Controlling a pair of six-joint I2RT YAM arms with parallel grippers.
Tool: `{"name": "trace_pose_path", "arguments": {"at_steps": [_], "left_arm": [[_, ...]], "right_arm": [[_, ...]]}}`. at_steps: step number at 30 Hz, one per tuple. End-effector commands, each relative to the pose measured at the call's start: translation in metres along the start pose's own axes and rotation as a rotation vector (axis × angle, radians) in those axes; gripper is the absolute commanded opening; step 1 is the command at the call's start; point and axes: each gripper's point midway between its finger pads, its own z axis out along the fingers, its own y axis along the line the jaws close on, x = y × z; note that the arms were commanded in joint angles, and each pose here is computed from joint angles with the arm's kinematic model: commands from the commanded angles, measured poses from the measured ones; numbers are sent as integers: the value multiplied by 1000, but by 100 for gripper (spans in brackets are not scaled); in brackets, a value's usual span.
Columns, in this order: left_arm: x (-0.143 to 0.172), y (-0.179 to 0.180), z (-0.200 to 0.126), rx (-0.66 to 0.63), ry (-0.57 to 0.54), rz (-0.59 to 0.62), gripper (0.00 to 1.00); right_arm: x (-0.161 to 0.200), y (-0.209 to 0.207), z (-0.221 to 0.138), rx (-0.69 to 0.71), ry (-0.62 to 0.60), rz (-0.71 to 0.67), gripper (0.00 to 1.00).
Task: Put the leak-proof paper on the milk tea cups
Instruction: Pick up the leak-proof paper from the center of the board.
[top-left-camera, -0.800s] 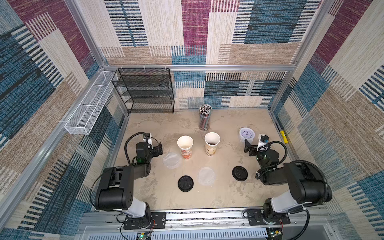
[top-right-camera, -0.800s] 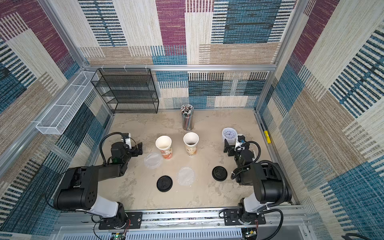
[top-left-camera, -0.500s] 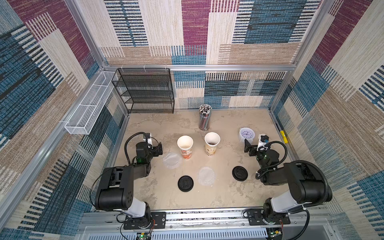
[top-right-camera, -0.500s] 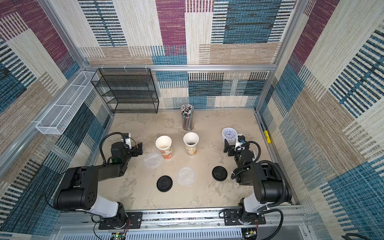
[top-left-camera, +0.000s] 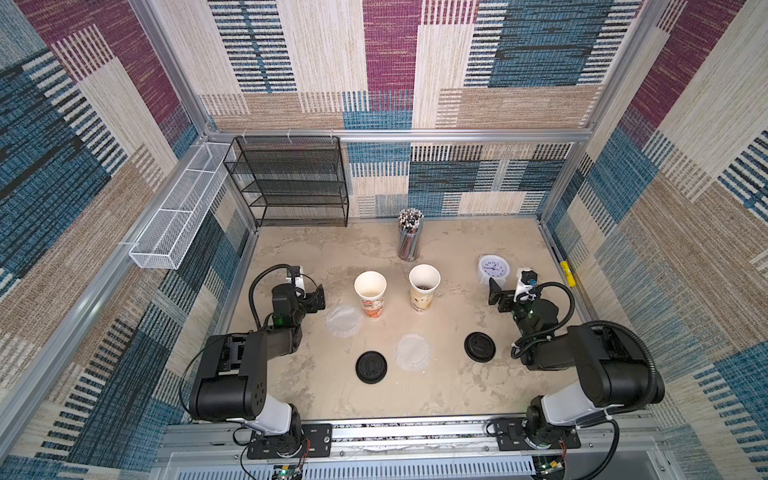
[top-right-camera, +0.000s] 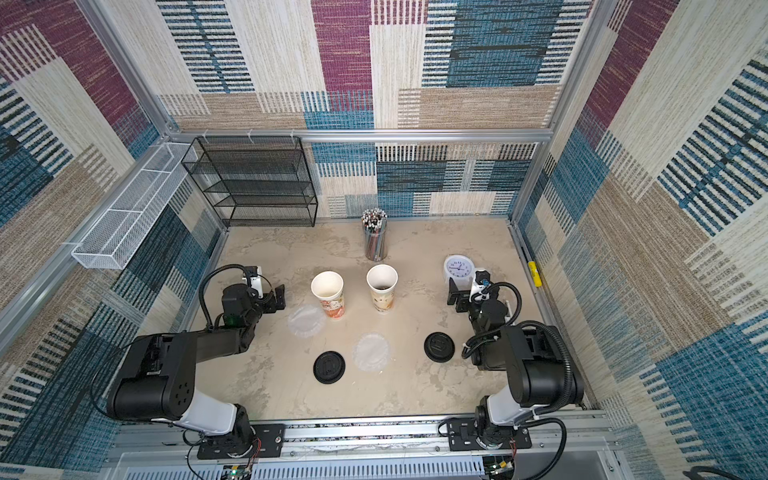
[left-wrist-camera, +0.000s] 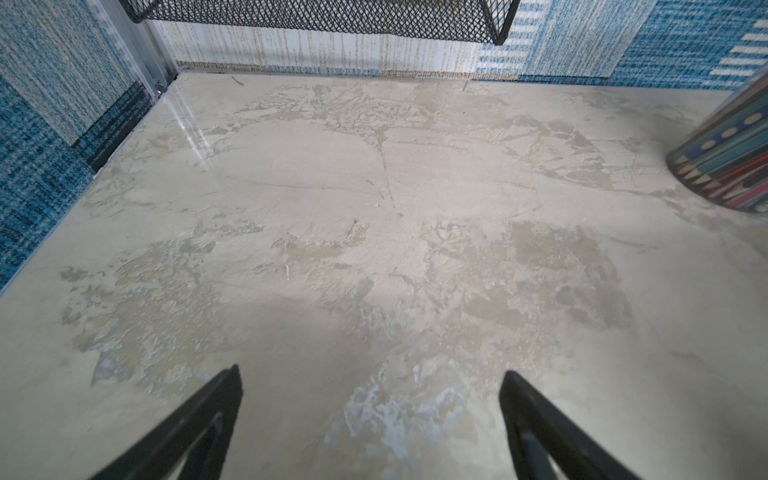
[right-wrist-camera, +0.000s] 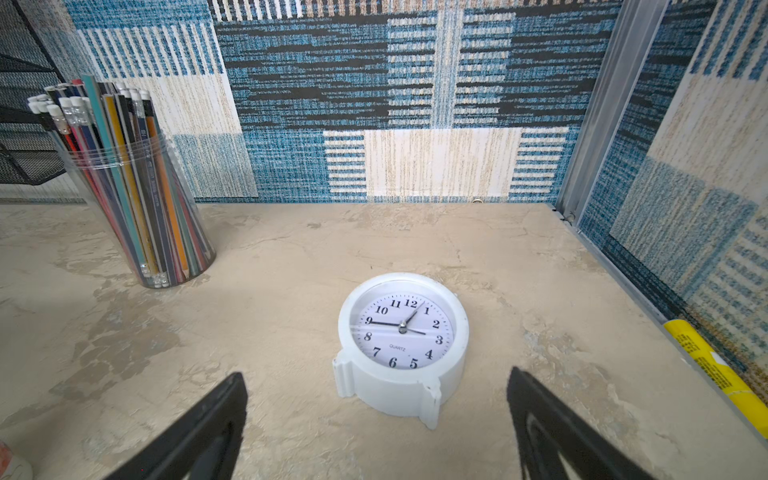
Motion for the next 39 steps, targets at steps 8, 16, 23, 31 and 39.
{"name": "trace_pose_path", "arguments": {"at_steps": [8, 16, 23, 31, 39], "left_arm": [[-17, 2, -18, -12, -16, 24, 99], [-29, 21, -75, -137, 9, -105, 99], [-24, 4, -121, -52, 86, -411, 99], [-9, -64, -180, 265, 344, -620, 86], [2, -123, -207, 407, 410, -562, 83]], "right_arm": [[-48, -10, -18, 71, -86, 28, 100], [-48, -58, -47, 424, 176, 380, 100], [-54, -38, -60, 360, 298, 501, 98], [-62, 41, -78, -12, 495, 752, 82], [-29, 104, -100, -226, 672, 826, 68]]}}
